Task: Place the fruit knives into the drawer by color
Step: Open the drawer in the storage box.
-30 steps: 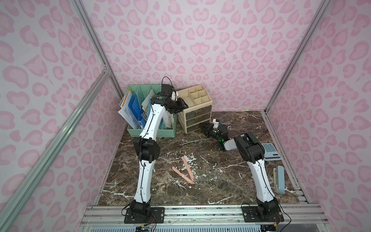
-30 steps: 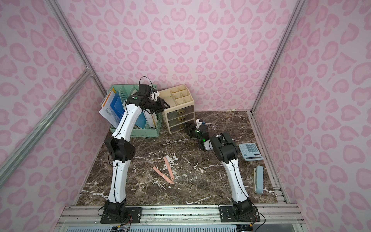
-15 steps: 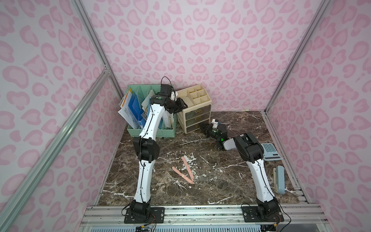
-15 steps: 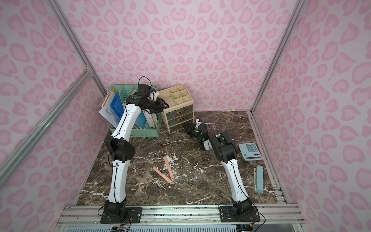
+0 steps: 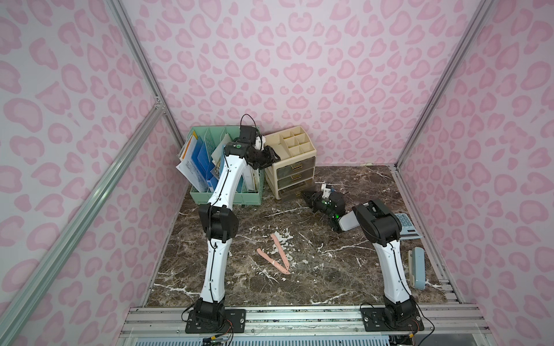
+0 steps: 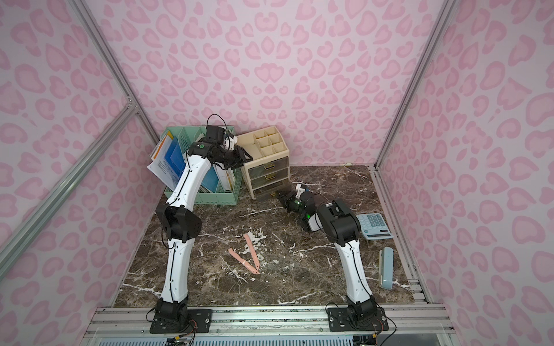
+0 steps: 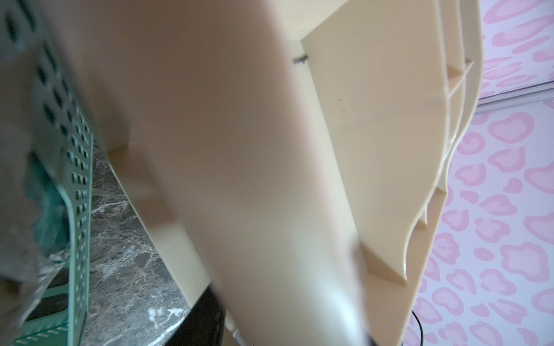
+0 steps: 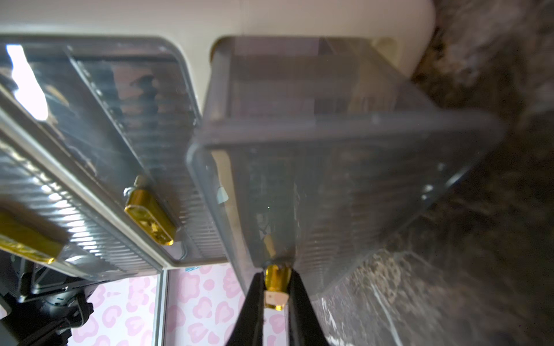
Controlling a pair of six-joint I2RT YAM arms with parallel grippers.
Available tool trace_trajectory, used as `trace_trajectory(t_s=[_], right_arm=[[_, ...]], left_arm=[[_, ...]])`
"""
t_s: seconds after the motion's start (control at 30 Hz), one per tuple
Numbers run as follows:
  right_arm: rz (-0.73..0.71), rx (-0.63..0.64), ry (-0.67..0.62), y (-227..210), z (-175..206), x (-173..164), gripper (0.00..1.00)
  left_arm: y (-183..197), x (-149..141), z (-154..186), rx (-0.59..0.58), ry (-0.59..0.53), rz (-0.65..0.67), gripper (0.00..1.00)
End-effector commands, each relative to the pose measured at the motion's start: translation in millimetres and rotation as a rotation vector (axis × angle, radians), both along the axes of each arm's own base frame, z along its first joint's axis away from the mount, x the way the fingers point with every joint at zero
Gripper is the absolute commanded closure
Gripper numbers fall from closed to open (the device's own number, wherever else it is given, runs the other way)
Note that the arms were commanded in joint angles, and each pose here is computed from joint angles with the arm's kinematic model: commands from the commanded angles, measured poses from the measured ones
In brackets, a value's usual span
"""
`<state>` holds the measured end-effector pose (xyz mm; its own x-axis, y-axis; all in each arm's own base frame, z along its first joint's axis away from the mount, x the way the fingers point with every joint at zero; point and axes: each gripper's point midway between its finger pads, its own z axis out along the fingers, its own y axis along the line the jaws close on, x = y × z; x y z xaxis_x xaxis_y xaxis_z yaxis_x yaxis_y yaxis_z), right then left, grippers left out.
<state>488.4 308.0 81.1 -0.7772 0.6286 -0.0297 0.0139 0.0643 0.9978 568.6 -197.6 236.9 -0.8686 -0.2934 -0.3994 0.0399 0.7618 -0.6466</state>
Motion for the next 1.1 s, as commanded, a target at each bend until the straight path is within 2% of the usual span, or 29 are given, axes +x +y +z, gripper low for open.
trace_trajectory(t_s=[0.0,0.83,0.9,1.0,1.07], right_arm=[[0.002,0.023,-0.061,-4,19,-8,0.88],[0.024,-0.011,-0.009,-23,13,-73,0.87],[0.027,-0.012,-0.011,-23,14,-73,0.76],[0.036,-0.017,-0.026,-22,19,-74,0.51],[0.046,-0.029,-0.039,-22,24,-75,0.42]], left_arm=[[16,-12,-33,0.093,0.11,0.031,0.52],[15,-13,-32,0.092,0.11,0.03,0.52],[15,-13,-32,0.093,0.109,0.029,0.52],[15,-13,-30,0.092,0.107,0.028,0.49],[14,-14,-27,0.093,0.101,0.026,0.47]])
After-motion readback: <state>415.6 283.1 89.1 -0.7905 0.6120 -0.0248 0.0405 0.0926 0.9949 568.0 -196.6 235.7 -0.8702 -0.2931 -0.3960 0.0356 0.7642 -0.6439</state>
